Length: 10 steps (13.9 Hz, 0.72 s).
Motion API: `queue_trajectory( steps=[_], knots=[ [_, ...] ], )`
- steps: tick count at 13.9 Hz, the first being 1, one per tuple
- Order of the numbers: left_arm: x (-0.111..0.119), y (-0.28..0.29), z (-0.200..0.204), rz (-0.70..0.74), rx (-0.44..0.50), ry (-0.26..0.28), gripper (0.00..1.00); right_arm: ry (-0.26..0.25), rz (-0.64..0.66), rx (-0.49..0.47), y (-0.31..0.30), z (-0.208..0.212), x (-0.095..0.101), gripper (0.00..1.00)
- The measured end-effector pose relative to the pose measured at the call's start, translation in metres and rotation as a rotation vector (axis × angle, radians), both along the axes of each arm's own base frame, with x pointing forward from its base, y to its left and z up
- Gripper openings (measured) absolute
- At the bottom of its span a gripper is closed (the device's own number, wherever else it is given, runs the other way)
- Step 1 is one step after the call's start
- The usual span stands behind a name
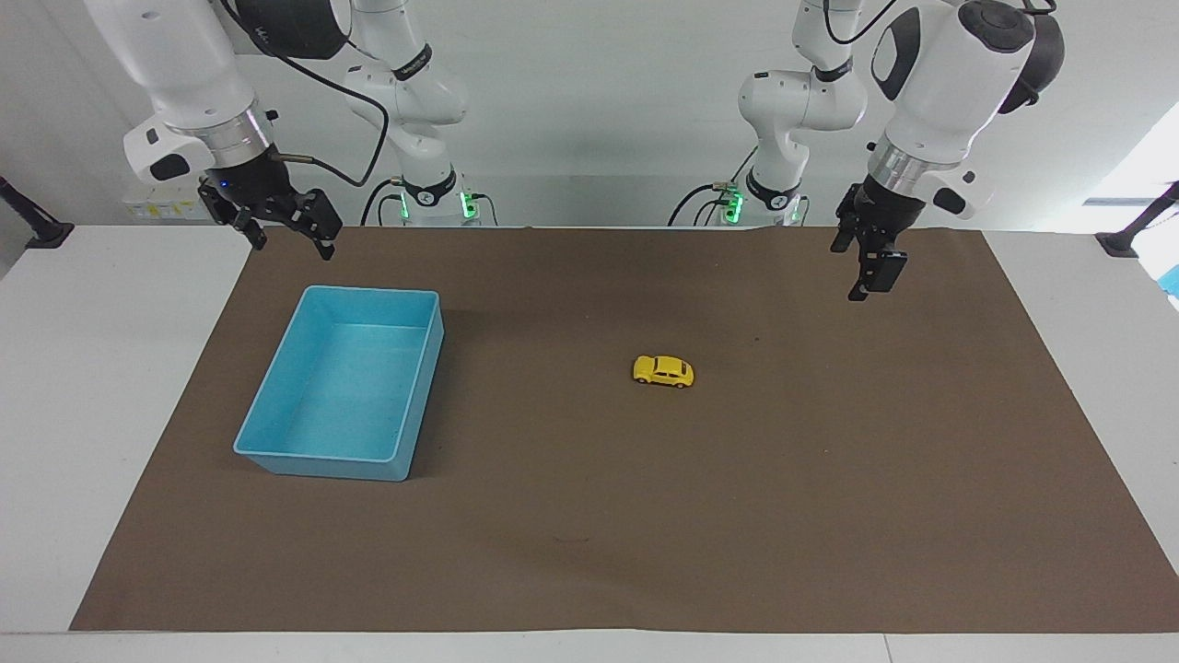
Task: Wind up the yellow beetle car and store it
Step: 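Move the left gripper over to the yellow beetle car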
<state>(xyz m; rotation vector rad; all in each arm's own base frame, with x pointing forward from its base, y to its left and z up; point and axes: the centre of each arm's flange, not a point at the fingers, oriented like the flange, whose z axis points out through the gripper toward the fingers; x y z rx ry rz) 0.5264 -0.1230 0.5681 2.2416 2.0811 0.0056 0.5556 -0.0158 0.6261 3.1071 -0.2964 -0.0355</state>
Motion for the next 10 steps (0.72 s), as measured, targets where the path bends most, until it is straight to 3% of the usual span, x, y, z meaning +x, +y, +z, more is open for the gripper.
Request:
queue_trajectory(
  steps=[7,10],
  knots=[
    [0.02,-0.057,-0.06,0.025,-0.006,0.009,1.0,0.0,0.0,0.0,0.0,0.0,0.0,1.0],
    [0.014,-0.093,-0.1,0.006,-0.007,0.014,1.0,0.0,0.0,0.0,0.0,0.0,0.0,1.0]
  ],
)
